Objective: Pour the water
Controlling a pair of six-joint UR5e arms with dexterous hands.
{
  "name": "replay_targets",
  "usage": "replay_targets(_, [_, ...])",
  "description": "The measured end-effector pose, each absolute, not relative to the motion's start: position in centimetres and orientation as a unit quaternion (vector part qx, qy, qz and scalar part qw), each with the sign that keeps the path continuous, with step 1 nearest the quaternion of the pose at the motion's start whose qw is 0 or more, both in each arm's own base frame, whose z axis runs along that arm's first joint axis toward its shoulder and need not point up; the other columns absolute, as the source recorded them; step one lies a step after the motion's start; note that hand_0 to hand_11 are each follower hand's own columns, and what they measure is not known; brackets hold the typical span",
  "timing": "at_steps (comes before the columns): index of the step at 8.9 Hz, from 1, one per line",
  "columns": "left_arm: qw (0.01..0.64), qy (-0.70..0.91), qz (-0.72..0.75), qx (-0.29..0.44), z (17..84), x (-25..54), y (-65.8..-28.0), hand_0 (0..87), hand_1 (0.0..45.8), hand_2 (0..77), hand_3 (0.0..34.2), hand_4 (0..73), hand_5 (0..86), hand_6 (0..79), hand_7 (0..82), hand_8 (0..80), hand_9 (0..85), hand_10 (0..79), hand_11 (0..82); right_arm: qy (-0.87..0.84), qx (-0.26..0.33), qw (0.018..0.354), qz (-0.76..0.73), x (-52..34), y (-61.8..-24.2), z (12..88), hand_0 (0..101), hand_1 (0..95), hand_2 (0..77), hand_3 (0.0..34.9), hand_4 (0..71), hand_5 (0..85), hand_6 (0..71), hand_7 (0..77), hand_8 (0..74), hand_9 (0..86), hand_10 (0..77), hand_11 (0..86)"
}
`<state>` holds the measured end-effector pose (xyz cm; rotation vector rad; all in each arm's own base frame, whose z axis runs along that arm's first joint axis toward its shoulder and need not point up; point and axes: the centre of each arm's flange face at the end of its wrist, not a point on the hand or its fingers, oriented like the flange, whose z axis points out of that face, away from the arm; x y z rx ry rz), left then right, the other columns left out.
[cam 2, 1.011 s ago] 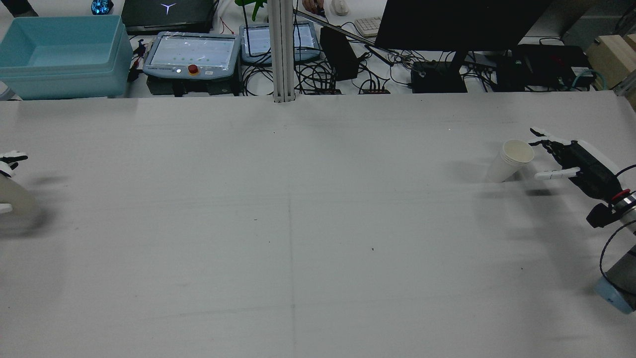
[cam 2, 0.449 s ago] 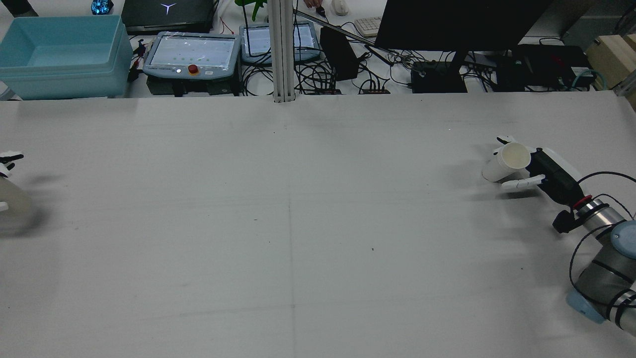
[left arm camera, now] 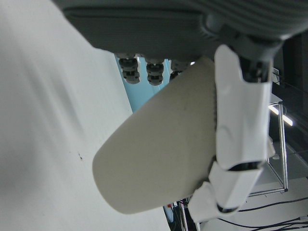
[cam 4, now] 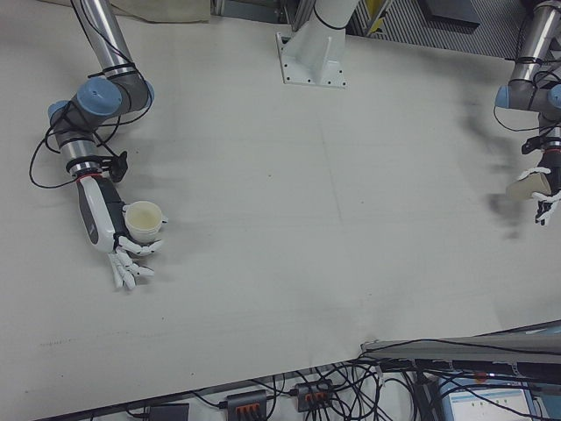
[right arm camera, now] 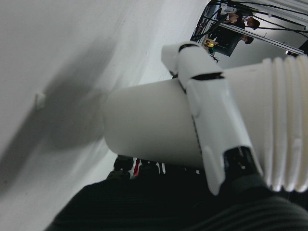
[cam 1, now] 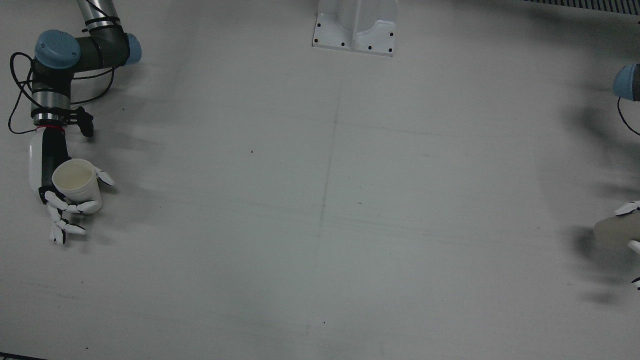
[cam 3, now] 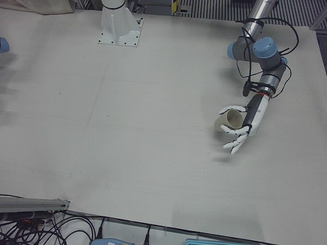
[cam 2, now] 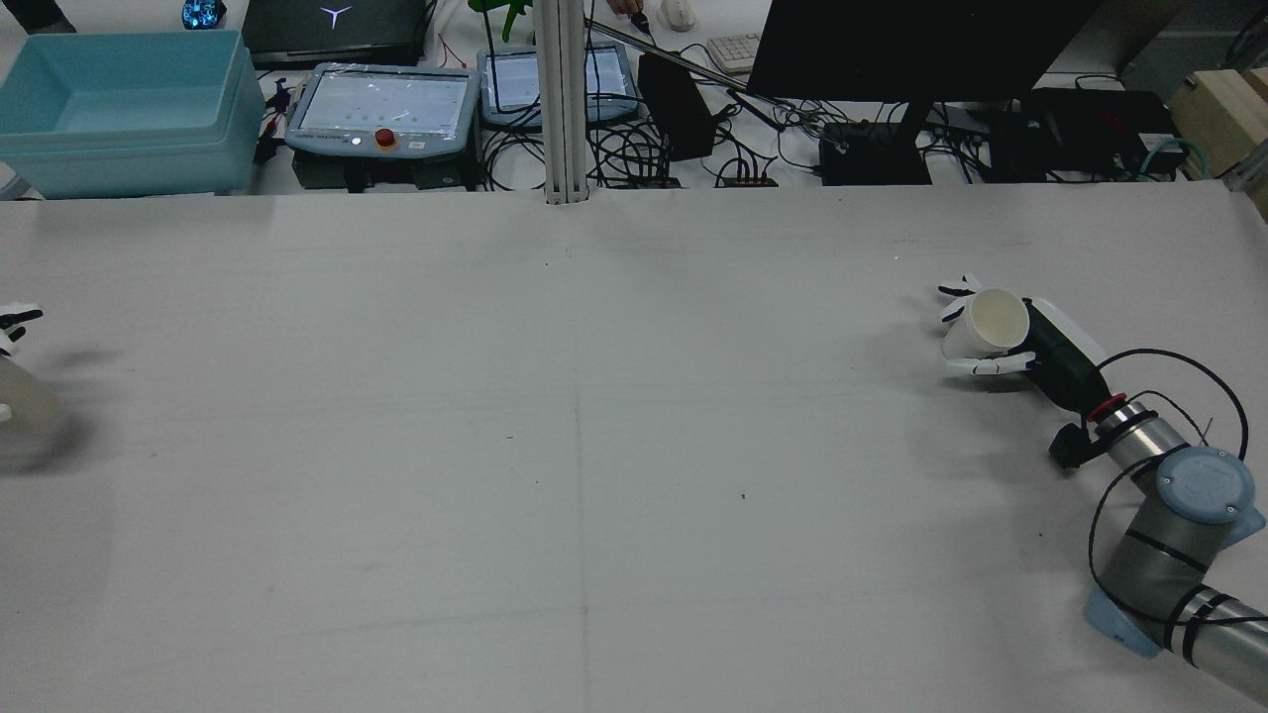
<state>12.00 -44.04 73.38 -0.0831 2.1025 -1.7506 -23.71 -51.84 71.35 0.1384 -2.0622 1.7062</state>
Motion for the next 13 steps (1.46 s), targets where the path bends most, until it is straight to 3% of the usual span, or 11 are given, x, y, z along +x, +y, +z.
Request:
replay_targets(1, [0.200, 0.752, -0.628, -0.032, 73.1, 12.0, -44.1, 63.5, 21.8, 27.8, 0.0, 52.4, 33.8, 20.2, 18.5, 8.7, 8.7, 6.0, 10.9, -0.751, 0.050, 0.225, 0.619, -23.6, -51.9, 70.2, 81, 32.2, 37.1, 0.9, 31.1, 44.2, 44.2, 51.8, 37.1, 37.1, 33.3, 29.5])
replay_targets(2, [0.200, 0.750, -0.629, -0.035, 72.2, 12.1, -44.1, 66.8, 21.8, 27.8, 0.0, 52.4, 33.8, 20.2, 18.5, 8.7, 9.3, 6.0, 10.9, -0.758, 0.044, 0.215, 0.615, -23.4, -51.9, 68.7, 80, 28.9, 42.0, 1.4, 32.2, 45.8, 47.5, 53.5, 42.0, 41.5, 41.5, 38.7])
replay_targets(3, [0.204, 0.748, -0.630, -0.037, 70.6, 12.3, -44.2, 69.3, 21.8, 27.8, 0.0, 52.4, 33.8, 21.3, 18.5, 8.7, 8.7, 6.0, 10.9, -0.763, 0.033, 0.203, 0.613, -23.3, -51.7, 67.0, 80, 27.3, 45.3, 0.4, 32.2, 45.8, 47.5, 53.5, 42.0, 41.5, 41.5, 38.7])
replay_targets(5, [0.224, 0.751, -0.619, -0.056, 65.6, 13.8, -44.5, 72.5, 21.8, 27.8, 0.0, 52.4, 33.8, 21.3, 18.5, 8.7, 8.7, 6.0, 10.9, -0.756, -0.005, 0.177, 0.631, -23.0, -51.3, 60.6, 80, 26.2, 46.9, 0.0, 32.7, 48.5, 51.3, 55.1, 46.4, 49.1, 40.9, 58.4])
replay_targets(7, [0.252, 0.759, -0.593, -0.091, 59.6, 17.2, -44.9, 79.7, 21.8, 28.9, 0.0, 52.4, 33.8, 24.5, 19.6, 9.3, 9.3, 5.4, 10.9, -0.748, -0.016, 0.151, 0.646, -20.5, -51.3, 50.4, 80, 25.6, 48.0, 0.0, 33.8, 49.1, 52.9, 55.1, 46.4, 50.7, 38.7, 56.2])
replay_targets(11, [0.313, 0.781, -0.530, -0.110, 42.6, 28.7, -46.9, 80.1, 21.8, 29.5, 0.0, 52.9, 34.9, 24.0, 19.6, 9.3, 9.3, 6.5, 11.4, -0.766, -0.003, 0.113, 0.633, -16.0, -51.3, 35.4, 81, 24.5, 48.5, 0.0, 34.4, 49.6, 54.0, 55.1, 47.5, 50.7, 40.4, 59.5])
replay_targets(13, [0.340, 0.790, -0.502, -0.089, 34.6, 32.3, -47.7, 79.8, 21.8, 29.5, 0.0, 52.9, 34.9, 24.0, 19.6, 9.8, 9.3, 6.5, 12.0, -0.786, 0.021, 0.113, 0.608, -15.9, -52.4, 29.3, 81, 24.5, 48.5, 0.0, 36.0, 49.6, 54.0, 55.1, 49.6, 50.7, 39.8, 60.5])
